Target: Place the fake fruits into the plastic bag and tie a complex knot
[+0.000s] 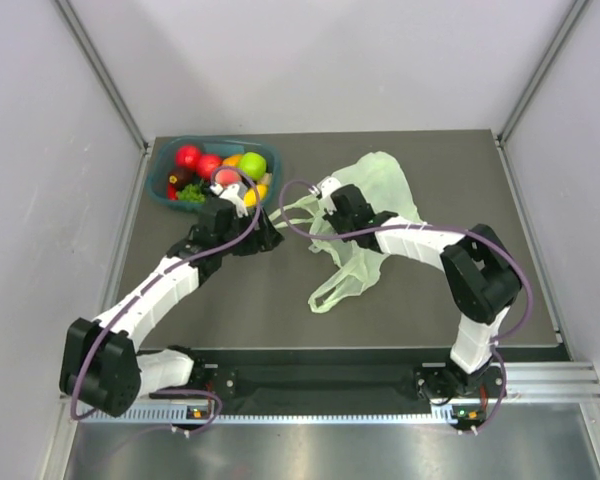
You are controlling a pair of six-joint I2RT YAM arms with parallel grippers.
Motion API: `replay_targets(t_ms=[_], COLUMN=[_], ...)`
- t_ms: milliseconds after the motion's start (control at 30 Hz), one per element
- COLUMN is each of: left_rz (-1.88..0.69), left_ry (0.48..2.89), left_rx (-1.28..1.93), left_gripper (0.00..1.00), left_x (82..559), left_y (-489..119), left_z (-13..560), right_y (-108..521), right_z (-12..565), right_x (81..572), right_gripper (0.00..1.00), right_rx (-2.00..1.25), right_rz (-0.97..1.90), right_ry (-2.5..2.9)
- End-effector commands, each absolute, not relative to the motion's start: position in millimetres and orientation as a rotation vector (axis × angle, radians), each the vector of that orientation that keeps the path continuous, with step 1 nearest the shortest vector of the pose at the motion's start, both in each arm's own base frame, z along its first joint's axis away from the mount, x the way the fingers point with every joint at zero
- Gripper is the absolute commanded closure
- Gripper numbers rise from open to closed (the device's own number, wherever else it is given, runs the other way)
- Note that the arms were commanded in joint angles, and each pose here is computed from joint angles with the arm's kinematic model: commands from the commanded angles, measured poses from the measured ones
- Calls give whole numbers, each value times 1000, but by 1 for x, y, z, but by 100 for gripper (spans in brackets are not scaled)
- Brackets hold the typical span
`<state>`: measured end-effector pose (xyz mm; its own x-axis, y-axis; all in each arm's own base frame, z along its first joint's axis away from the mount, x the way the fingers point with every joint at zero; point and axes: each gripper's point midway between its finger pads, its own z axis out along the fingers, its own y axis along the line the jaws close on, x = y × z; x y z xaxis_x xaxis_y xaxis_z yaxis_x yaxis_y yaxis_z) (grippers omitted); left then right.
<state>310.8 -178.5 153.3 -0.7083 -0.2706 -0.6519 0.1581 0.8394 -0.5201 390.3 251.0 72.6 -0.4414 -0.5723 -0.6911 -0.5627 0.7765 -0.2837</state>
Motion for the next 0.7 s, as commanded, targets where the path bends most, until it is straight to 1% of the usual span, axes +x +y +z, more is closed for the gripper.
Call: replay_targets(t_ms=[0,200,333,667], left_rz=[-846,-883,-849,-868], left_ry=[2148,2130,2166,2165], left_rx=[-16,33,22,9], left_gripper=[21,21,20,20], left_x=[314,331,347,371], left_y=[-211,-243,-251,-283], left_z=[169,160,141,124], right_y=[277,277,273,271], right_z=[121,144,148,165], right_x=[404,387,382,379], right_gripper=[100,100,100,100], right_rx=[-741,-639,-576,-477], right_rz=[85,198,213,254], right_ry=[2029,2044,2065,2070])
